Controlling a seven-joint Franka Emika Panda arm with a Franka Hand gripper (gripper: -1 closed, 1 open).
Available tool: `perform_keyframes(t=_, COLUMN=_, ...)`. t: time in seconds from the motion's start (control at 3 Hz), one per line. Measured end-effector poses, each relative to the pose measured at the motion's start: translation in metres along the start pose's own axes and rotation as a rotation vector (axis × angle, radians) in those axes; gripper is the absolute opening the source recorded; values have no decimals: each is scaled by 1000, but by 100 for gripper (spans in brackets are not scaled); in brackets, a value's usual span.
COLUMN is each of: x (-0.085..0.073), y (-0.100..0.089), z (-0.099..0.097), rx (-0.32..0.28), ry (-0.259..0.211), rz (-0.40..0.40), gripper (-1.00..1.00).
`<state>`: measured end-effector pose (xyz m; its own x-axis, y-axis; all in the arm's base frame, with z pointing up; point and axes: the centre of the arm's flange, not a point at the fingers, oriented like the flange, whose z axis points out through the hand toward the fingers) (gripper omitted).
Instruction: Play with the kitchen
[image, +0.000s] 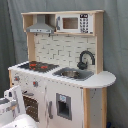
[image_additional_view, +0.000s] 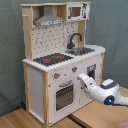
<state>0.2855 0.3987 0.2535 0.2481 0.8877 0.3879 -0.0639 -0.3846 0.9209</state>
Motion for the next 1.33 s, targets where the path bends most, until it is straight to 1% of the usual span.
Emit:
perform_keyframes(t=0.67, x=-8, y=9, z=-58, rx=-40, ry=36, rz=-32, gripper=100)
perform_keyframes(t=1.0, x=-9, y=19, z=-81, rx=-66, ry=46, rz=-56, gripper=100)
perform_keyframes(t=1.33, x=-6, y=36, z=-96, rx=-92, ry=52, rz=-93, gripper=100)
